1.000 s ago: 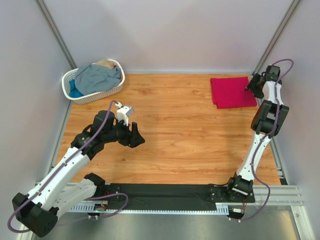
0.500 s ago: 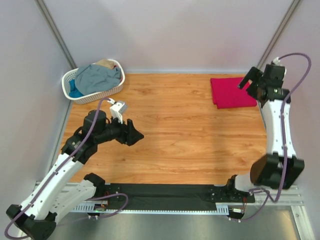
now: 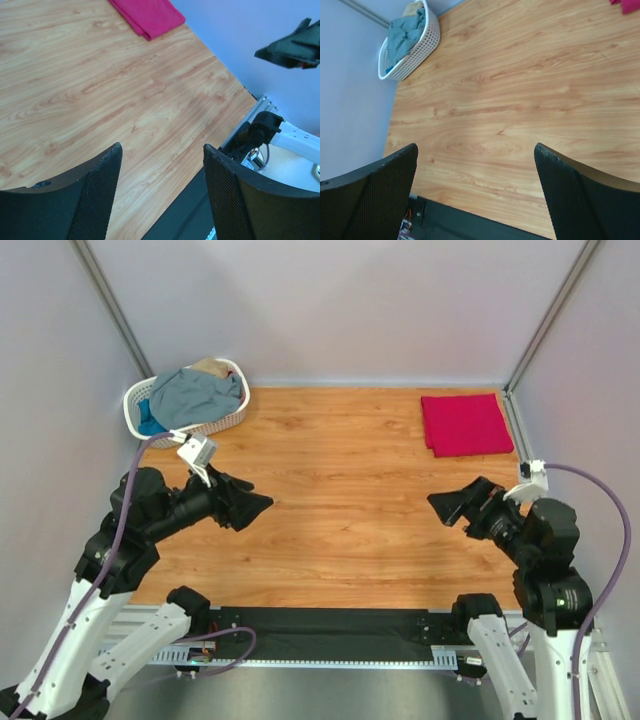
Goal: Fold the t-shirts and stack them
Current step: Neatly place the folded tshirt to the corner
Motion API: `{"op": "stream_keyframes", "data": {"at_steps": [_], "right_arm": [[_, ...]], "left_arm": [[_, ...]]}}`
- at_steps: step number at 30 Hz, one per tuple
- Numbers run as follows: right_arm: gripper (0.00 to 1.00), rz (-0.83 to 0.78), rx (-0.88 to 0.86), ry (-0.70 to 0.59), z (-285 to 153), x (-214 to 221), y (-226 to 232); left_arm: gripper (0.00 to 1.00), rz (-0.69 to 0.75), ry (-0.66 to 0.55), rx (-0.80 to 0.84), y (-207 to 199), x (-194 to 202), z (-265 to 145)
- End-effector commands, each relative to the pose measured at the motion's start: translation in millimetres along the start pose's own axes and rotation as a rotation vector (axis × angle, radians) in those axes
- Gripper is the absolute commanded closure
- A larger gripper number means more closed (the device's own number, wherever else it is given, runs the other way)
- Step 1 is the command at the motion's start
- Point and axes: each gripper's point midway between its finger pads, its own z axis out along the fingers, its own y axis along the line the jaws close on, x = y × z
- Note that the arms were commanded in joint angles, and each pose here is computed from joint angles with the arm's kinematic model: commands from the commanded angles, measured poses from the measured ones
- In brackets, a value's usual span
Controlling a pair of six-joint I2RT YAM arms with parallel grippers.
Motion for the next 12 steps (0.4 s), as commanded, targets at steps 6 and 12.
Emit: {"op": "stream_keyframes", "data": {"at_steps": [6, 12], "right_arm": [[0.0, -0.032, -0.101, 0.069, -25, 27, 15], [0.0, -0.06, -0.088, 0.043, -30, 21, 15]], "left_arm": [[0.27, -0.013, -0.065, -0.026, -8, -7, -29], [0.27, -0.01, -0.068, -0.046, -4, 0, -36]]}}
